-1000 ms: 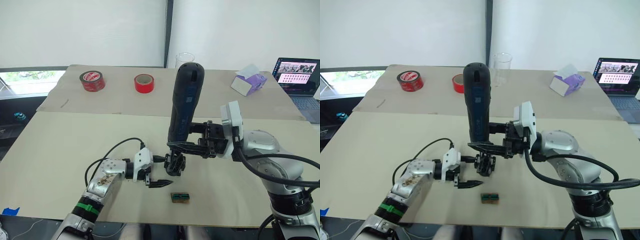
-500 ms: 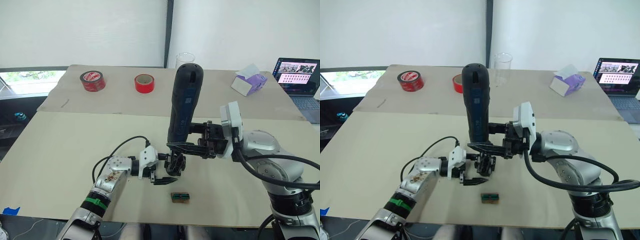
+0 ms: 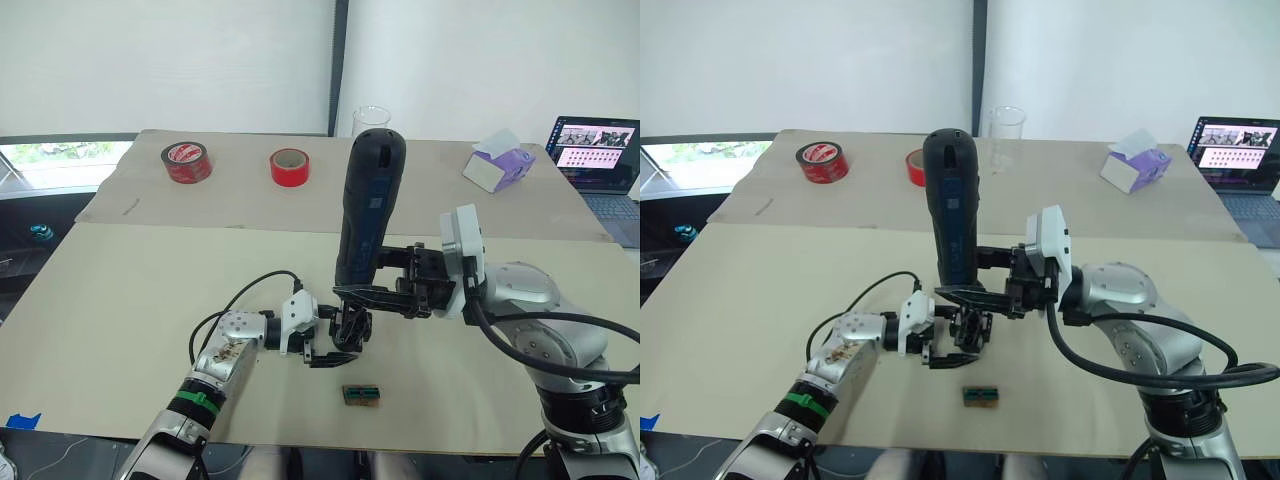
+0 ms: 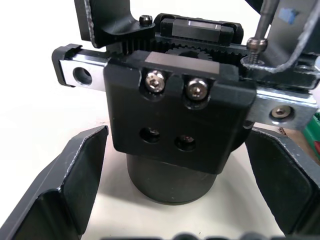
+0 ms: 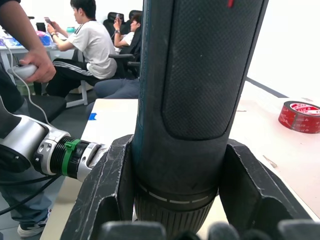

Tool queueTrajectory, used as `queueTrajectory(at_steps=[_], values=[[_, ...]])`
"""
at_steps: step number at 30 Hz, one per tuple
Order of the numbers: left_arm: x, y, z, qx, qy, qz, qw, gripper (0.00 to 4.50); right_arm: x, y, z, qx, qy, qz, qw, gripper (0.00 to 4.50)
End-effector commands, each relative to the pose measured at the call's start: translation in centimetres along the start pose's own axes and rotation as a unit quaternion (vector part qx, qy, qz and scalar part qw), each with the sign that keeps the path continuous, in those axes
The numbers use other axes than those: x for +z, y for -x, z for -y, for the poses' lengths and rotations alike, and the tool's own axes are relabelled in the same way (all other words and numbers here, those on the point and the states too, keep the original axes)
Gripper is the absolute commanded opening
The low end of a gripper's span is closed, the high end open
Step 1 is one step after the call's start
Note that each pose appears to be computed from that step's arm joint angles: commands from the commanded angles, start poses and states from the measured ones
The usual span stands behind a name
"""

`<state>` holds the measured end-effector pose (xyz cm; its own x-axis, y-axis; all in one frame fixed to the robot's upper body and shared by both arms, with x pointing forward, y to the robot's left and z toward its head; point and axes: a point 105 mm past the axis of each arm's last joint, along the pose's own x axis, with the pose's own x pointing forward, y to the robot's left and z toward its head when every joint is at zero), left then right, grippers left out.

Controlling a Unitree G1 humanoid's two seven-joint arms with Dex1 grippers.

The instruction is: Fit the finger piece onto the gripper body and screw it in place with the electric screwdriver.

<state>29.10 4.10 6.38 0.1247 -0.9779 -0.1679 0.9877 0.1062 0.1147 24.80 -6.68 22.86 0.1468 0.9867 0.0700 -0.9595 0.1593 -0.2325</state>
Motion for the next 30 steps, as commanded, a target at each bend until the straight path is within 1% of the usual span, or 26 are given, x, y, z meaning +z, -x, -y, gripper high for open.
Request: queueTrajectory(at_steps=[1, 3, 4, 13, 21, 26, 30], values=[[-0.2, -0.5, 0.2, -0.007, -0.001, -0.004, 1.0, 3.25, 0.0, 0.0, -0.3, 0.0, 0.008, -0.006, 1.0, 1.93], [-0.3, -0.7, 0.2, -0.007, -0.003, -0.007, 1.0, 2.34, -0.2, 0.0, -0.3, -0.001, 0.006, -0.01, 1.0, 1.93], [-0.4, -0.7, 0.2, -0.007, -0.004, -0.008, 1.0, 2.3, -0.3, 0.0, -0.3, -0.002, 0.005, -0.012, 1.0, 1.93], [-0.6, -0.7, 0.2, -0.007, -0.006, -0.014, 1.0, 2.3, -1.5, 0.0, -0.5, -0.003, -0.01, -0.031, 0.999, 1.93], [-0.6, -0.8, 0.4, -0.011, -0.007, -0.016, 1.0, 2.3, -4.1, 0.2, -0.7, -0.01, -0.047, -0.087, 0.995, 1.93], [-0.6, -0.8, 0.4, -0.012, -0.006, -0.016, 1.0, 2.3, -5.3, 0.3, -0.6, -0.014, -0.071, -0.102, 0.992, 1.93], [-0.7, -0.7, 0.4, -0.013, -0.003, -0.017, 1.0, 2.3, -6.1, 0.4, -0.5, -0.016, -0.072, -0.114, 0.991, 1.93]])
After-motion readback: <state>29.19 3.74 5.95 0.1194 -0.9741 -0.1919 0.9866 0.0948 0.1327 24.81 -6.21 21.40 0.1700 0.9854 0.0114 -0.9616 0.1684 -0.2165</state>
